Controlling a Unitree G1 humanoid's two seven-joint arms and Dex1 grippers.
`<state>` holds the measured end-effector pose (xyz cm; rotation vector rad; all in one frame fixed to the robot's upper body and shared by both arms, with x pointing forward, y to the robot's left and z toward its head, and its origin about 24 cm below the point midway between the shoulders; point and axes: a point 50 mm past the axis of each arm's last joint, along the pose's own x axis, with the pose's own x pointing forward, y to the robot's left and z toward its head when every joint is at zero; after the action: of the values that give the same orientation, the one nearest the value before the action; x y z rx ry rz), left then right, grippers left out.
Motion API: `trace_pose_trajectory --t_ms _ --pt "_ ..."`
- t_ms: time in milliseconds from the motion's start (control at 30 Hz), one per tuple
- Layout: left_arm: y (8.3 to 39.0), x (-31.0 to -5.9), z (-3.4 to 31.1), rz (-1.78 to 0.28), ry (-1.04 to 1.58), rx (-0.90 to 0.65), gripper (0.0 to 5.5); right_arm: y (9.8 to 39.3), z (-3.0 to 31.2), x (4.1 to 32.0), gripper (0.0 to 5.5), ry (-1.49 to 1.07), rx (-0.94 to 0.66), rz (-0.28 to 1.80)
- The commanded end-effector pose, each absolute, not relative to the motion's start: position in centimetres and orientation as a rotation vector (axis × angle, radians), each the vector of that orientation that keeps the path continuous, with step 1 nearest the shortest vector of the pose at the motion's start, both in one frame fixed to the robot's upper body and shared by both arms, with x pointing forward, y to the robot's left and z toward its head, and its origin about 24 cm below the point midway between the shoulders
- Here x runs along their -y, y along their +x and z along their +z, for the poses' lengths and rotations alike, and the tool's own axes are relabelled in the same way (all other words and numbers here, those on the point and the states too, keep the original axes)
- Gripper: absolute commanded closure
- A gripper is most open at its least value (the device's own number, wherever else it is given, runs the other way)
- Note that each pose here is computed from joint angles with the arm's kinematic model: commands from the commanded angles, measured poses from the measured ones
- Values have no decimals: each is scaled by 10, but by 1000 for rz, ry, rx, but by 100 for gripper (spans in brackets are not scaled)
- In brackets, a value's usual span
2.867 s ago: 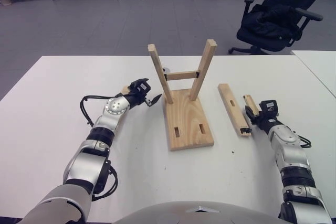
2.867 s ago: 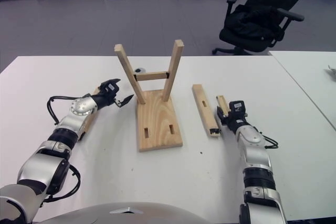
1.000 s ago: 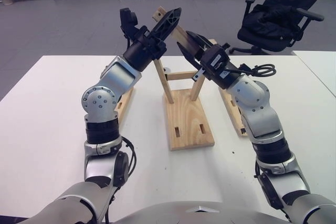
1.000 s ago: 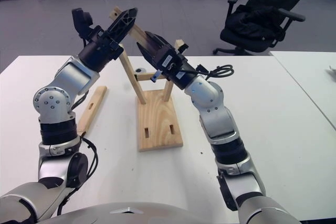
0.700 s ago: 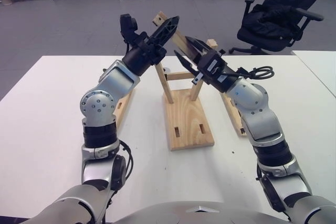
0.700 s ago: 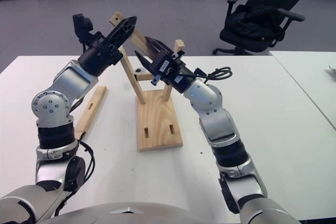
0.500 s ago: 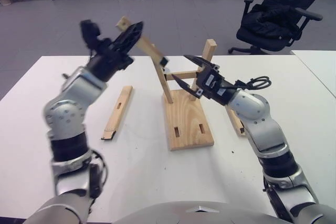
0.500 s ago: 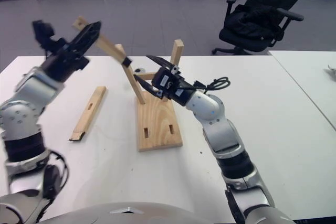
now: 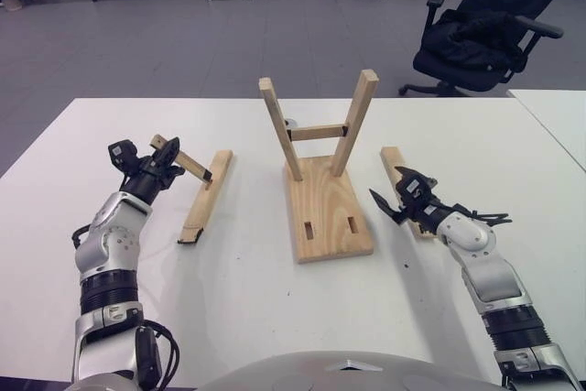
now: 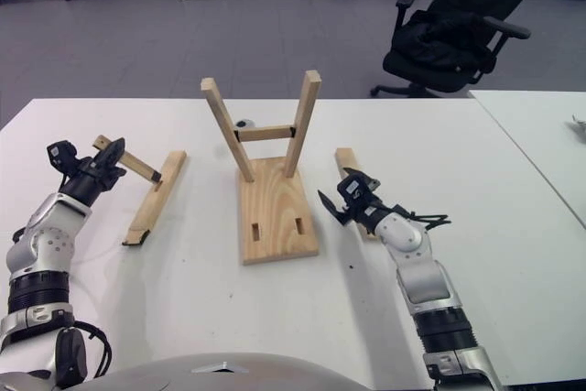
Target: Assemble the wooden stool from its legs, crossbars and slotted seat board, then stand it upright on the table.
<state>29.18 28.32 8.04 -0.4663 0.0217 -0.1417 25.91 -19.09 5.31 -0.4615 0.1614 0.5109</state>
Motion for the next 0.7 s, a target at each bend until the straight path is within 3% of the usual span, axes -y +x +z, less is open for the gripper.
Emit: trace_pose_trajectory --t_ms 33,433,700 --pt "296 -282 82 -142 -438 -21 510 256 47 189 149 -456 -167 507" --pt "281 -281 79 -106 -406 -52 510 253 48 187 149 -494 -164 489" --pt "271 -279 53 -72 -328 -206 510 254 47 187 149 -532 -170 504"
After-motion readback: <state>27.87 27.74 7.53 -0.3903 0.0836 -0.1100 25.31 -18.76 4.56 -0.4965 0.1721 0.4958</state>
